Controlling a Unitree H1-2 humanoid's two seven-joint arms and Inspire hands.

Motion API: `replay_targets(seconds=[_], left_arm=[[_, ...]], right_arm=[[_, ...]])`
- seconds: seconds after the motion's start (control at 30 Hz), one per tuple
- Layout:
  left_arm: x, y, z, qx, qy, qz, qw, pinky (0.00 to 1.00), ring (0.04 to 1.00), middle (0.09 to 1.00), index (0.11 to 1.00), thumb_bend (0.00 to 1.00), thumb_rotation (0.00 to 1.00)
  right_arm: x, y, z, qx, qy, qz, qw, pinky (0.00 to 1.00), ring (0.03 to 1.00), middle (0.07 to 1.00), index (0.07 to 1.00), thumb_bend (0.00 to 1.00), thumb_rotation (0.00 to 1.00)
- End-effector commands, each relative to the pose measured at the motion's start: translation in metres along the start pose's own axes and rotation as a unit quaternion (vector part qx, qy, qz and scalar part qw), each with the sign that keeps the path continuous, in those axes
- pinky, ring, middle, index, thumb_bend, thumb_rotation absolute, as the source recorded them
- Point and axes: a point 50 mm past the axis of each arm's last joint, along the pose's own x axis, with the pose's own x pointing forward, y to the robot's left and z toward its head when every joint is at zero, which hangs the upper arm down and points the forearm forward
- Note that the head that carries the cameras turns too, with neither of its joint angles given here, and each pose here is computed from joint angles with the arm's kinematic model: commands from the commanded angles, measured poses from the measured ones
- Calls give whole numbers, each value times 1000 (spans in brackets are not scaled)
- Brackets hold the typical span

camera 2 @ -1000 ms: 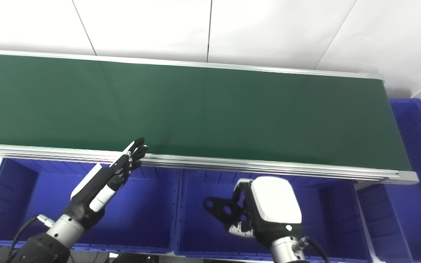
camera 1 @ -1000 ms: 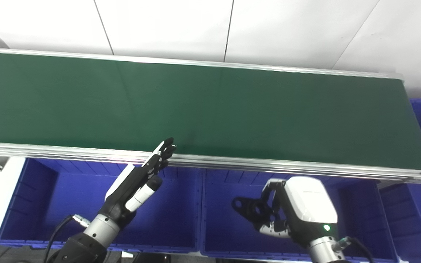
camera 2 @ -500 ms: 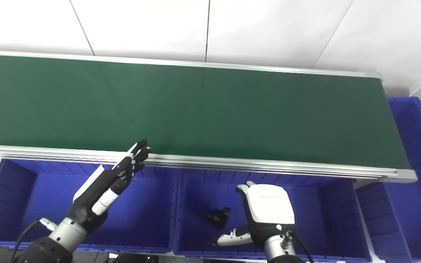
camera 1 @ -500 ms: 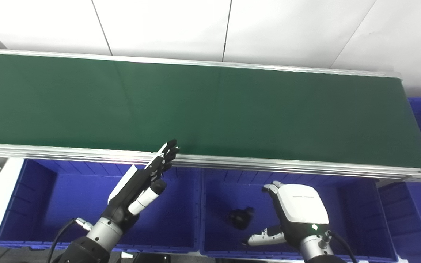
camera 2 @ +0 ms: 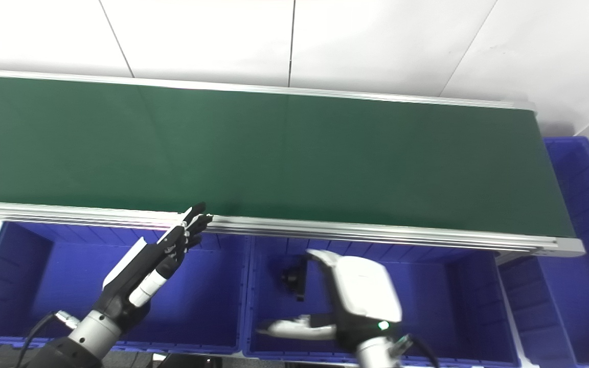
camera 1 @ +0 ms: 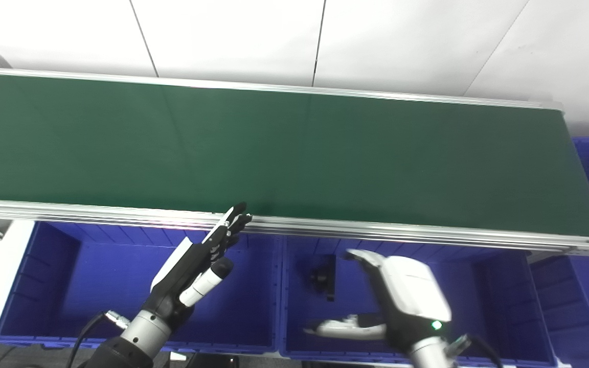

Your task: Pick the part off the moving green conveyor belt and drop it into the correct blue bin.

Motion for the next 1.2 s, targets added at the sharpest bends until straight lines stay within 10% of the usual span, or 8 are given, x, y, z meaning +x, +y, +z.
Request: replay_targets(seconds=[0.0,0.1,0.3,0.63,1.17], left_arm=[[-1,0,5,19,-25,-7,999,1000,1000,980,1000,889,914],[-1,-1,-1,30,-25,-7,999,989,997,982,1000,848,913],[-5,-6,-11,29,-14,-16,999,996,1000,992,1000,854,892],[-10,-9,-27,53,-2,-29,998,958,997,993,1000,875,887],[-6,-12,-39,37,-44,1,998,969,998,991,1000,899,871]], right_arm=[[-7,7,25,101,-59,-25,993,660,784,850,816,906,974],[-5,38,30,230,-98,-24,968,673,797,850,837,849,999],[15,72,-2,152,-156,-41,975,644,772,819,812,839,1000],[32,108,-19,328,-151,-46,931,819,896,927,902,908,1000],[42,120,-32,303,-160,-51,938,784,895,937,921,920,1000]])
